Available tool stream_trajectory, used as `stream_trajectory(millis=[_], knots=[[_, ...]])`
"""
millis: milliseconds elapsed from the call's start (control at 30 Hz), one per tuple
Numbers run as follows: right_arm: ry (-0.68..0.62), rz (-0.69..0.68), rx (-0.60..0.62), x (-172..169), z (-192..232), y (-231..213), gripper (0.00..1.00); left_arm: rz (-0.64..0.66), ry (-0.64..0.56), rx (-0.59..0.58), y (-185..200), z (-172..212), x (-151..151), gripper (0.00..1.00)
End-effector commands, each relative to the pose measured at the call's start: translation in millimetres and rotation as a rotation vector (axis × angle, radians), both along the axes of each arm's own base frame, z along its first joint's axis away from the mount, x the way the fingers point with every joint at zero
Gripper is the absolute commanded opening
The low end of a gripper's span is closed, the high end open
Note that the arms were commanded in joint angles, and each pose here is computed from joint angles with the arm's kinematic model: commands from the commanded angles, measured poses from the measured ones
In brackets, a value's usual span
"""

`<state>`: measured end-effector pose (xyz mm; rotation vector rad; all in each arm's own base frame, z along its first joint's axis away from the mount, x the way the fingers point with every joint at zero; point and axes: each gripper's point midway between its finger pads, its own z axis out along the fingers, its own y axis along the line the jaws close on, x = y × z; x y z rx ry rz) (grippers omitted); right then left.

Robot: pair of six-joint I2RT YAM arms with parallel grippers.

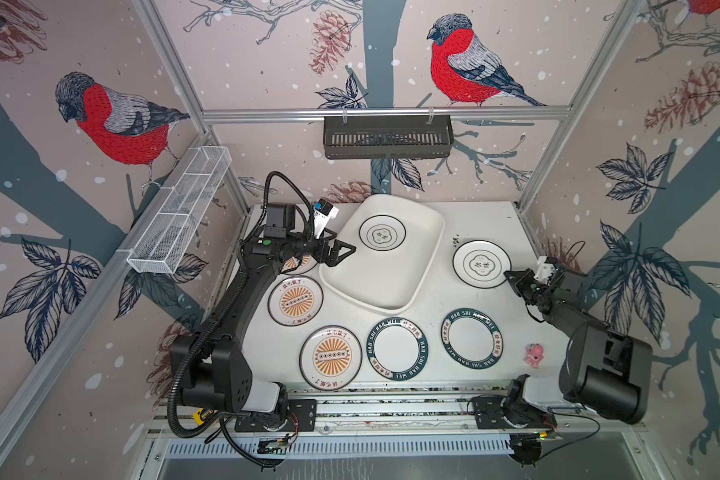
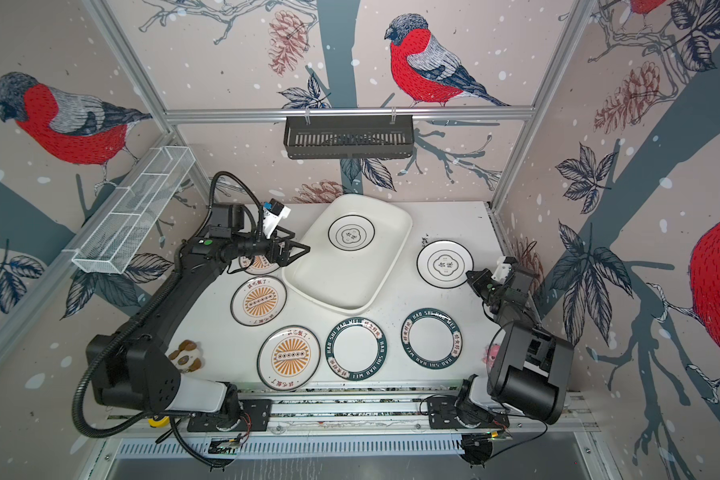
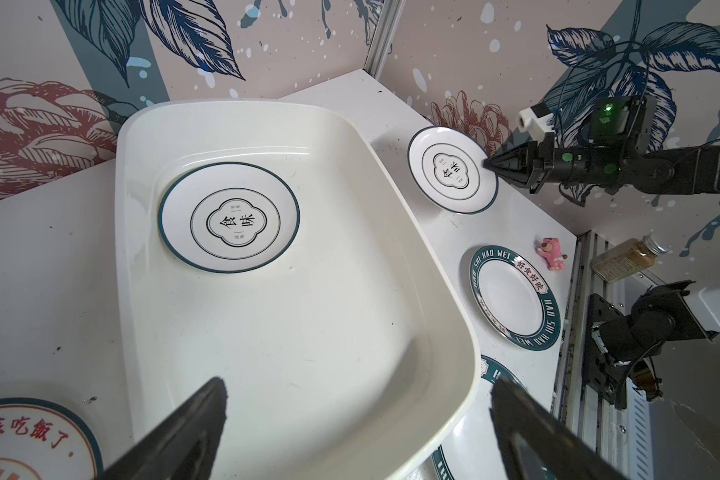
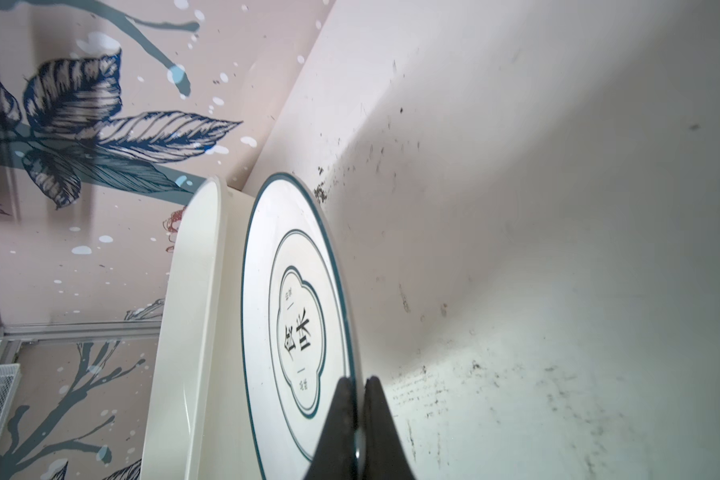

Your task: Place the plates into the plastic bin on the countertop

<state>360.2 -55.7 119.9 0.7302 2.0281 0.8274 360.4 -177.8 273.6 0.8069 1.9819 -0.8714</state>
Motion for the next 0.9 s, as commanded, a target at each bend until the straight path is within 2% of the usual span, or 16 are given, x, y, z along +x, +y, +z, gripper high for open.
stream_trajectory(millis=[0, 233, 467, 567, 867], knots=[[-0.034, -0.026, -0.034, -1.7, 20.0, -10.1, 0.01, 0.007, -0.021, 0.0, -0.1, 5.1, 4.5, 0.98], [-0.089, 0.011, -0.052, 4.2, 55.6, -7.1, 0.01, 0.03, -0.067, 0.071, 7.3, 10.3, 11.7, 0.98], [-0.133, 0.049, -0.098, 21.6, 89.5, 9.8, 0.01, 0.037, -0.064, 0.076, 8.2, 7.3, 12.4, 0.98], [-0.179, 0.081, -0.117, 35.0, 111.6, 31.6, 0.01, 0.045, -0.055, 0.063, 7.6, 6.1, 13.5, 0.98], [-0.258, 0.281, -0.126, 81.3, 153.7, 137.5, 0.01, 0.055, -0.07, 0.052, 8.1, 13.1, 10.8, 0.98]])
